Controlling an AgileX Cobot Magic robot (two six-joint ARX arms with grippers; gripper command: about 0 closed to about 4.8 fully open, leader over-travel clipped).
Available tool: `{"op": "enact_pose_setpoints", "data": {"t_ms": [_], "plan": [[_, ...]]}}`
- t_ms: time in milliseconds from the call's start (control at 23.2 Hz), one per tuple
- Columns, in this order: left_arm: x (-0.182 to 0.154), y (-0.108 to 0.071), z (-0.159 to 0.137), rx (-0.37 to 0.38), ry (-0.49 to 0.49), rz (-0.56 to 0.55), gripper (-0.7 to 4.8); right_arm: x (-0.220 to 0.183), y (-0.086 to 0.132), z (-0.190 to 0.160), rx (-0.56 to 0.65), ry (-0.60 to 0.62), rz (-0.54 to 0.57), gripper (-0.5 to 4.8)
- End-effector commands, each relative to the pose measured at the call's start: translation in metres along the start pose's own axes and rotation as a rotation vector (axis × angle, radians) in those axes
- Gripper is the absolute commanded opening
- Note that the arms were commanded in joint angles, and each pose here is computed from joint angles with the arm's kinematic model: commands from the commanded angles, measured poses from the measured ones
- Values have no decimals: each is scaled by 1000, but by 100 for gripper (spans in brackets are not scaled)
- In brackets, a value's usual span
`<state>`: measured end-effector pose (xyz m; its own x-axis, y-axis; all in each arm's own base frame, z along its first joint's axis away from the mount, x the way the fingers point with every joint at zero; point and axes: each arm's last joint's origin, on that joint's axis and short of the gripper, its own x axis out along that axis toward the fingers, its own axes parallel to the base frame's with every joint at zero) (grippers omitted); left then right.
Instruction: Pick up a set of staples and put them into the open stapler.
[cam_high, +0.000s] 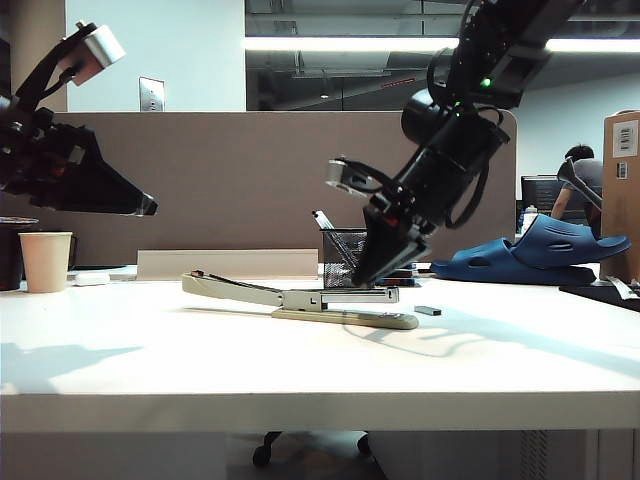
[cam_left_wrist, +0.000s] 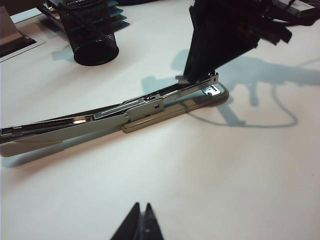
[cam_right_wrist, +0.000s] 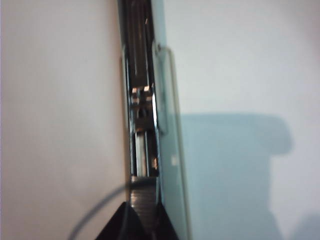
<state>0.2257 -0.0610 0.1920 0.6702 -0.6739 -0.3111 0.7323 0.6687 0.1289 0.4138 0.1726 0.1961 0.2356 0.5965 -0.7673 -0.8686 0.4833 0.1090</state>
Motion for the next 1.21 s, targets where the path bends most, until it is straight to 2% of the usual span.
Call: {"op": "enact_pose_setpoints", "data": {"t_ms": [43, 1209], "plan": [[0, 0, 2, 10, -13, 1, -5, -5, 1, 8, -19, -22, -7, 51], [0, 0, 1, 3, -8, -2, -5, -2, 1, 5, -9, -6, 6, 51]]}}
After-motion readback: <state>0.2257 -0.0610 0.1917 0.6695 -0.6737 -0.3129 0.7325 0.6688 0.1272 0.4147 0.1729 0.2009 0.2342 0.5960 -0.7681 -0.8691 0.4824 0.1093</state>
